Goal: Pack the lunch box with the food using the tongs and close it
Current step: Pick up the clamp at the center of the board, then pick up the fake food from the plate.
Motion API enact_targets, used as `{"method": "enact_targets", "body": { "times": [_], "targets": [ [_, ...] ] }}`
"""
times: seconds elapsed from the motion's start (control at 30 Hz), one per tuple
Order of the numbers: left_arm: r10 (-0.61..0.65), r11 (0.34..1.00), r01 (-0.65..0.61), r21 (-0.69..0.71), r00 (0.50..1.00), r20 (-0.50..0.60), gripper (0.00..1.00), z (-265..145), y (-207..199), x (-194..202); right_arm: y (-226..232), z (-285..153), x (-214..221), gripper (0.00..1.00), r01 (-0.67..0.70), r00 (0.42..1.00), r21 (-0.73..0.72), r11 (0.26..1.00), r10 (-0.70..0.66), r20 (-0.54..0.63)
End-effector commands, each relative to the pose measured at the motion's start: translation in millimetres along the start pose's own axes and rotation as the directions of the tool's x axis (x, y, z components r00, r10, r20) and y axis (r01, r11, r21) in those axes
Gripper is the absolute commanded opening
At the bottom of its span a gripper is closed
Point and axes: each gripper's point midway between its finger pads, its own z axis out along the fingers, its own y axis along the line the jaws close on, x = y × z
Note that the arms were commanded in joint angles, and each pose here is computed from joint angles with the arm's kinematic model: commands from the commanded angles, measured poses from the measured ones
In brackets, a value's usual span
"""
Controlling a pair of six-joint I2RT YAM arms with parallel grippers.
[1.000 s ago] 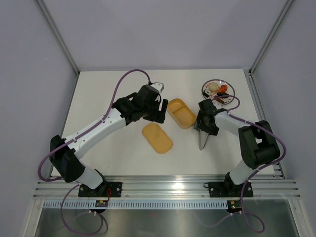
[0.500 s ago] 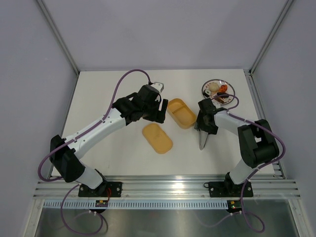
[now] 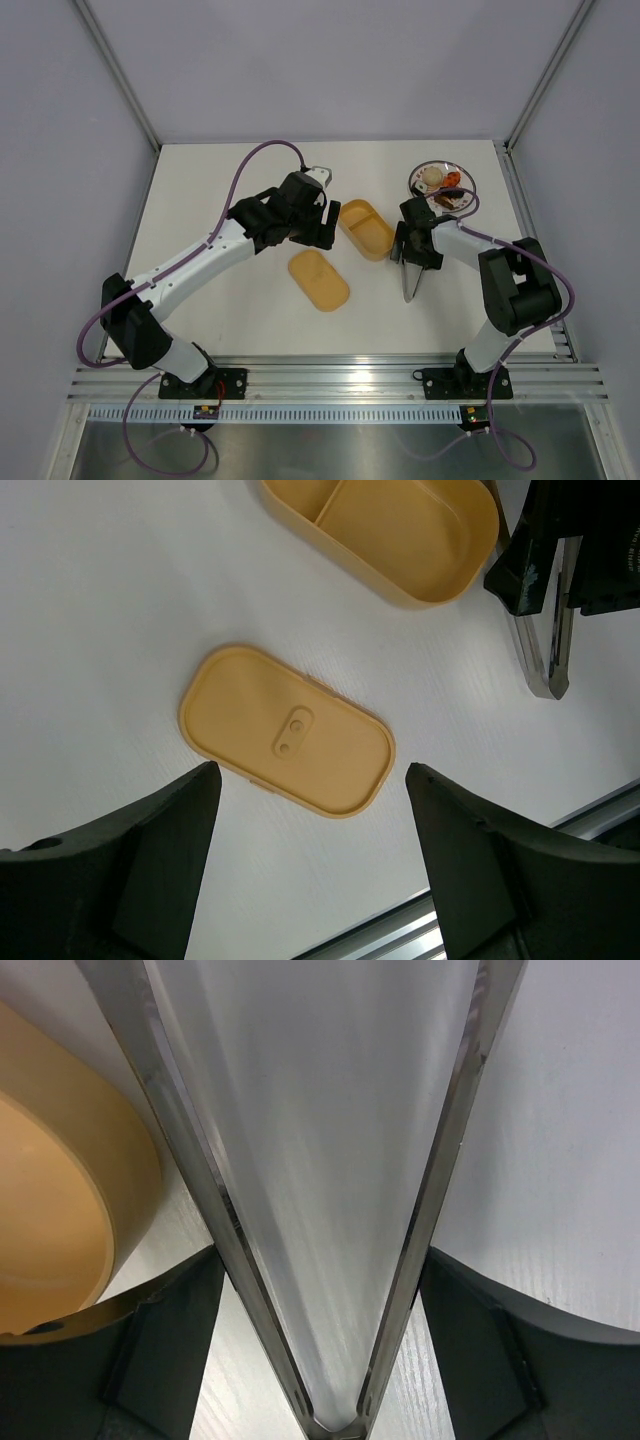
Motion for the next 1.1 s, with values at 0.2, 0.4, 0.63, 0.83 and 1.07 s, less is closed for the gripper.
{"method": "enact_targets", "body": {
  "times": [0.2,0.4,0.63,0.83,1.07],
  "targets": [
    [-0.001,1.000,0.000,0.015,0.999,0.052,0.79,-5.1,-1.4,-13.0,1.9,-4.3,8.7,0.51,0.030,0.998,-0.015,0.999,-0.031,-0.045],
    [0.001,1.000,-0.001,-0.007,0.998,0.066,0.79,-7.8,7.4,-20.2,-5.3,-51.1,-3.6,0.37,0.053,0.998,-0.025,0.998,-0.053,-0.012],
    [-0.027,0.999,0.030,-0.021,0.995,0.096,0.79,-12.6,20.6,-34.5,-1.3,-121.9,-30.0,0.37,0.090,0.995,-0.096,0.991,-0.086,0.043],
    [-0.039,0.999,0.039,-0.004,0.996,0.083,0.79,-11.4,18.5,-29.5,1.1,-158.9,-60.0,0.41,0.119,0.992,-0.097,0.988,-0.114,0.054],
    [-0.038,0.999,0.039,-0.011,0.995,0.090,0.80,-16.1,23.2,-26.5,-12.2,-171.4,-98.1,0.37,0.081,0.992,-0.089,0.993,-0.071,0.106]
  ]
}}
